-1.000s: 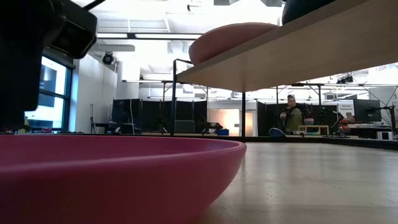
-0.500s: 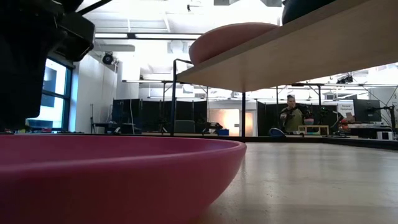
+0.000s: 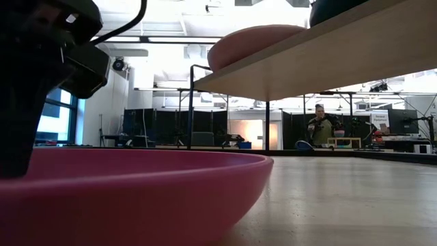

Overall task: Place and stack plates onto a shelf
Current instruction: Stack the dark pink plate on the black plate

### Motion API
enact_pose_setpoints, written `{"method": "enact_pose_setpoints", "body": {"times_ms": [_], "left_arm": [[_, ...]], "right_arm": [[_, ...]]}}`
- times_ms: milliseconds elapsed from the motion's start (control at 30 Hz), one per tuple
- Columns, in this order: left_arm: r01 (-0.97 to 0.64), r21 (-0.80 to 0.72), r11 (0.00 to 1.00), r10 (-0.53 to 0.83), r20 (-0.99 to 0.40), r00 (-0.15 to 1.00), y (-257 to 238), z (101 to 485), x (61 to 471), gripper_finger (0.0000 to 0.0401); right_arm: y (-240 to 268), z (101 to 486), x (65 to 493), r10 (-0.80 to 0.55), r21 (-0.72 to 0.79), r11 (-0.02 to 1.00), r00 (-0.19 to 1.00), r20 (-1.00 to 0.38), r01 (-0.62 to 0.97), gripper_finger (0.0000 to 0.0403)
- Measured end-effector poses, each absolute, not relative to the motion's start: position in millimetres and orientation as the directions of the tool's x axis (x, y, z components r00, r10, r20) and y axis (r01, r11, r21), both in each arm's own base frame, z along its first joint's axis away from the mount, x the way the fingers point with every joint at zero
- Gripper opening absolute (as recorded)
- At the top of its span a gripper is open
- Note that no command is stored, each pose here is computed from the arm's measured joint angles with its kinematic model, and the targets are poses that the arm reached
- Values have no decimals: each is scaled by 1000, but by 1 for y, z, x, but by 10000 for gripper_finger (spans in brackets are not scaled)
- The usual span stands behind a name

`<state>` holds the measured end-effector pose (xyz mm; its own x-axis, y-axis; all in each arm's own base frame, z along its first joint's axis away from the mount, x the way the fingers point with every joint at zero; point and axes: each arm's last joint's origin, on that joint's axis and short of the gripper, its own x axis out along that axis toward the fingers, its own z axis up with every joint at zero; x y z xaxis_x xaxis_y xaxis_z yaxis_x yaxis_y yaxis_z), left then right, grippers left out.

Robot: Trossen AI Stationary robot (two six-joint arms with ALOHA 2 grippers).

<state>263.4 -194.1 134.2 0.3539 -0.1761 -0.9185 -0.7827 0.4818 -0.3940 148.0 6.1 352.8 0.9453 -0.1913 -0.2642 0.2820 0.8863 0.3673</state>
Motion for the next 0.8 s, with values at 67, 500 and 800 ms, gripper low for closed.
{"method": "enact_pose_setpoints", "body": {"times_ms": [67,500,800], "left_arm": [[-785,-390,481,-177,-920,349,-194,134,263,121],[-770,-318,553,-77,-940,333,-162,198,226,4],[-712,-537,452,62,-778,626,-103,287,170,2]], "right_arm": [[6,353,148,-191,367,886,945,-266,283,245],[7,352,148,-159,413,872,950,-270,263,245],[8,352,148,-135,429,870,953,-272,245,245]]}}
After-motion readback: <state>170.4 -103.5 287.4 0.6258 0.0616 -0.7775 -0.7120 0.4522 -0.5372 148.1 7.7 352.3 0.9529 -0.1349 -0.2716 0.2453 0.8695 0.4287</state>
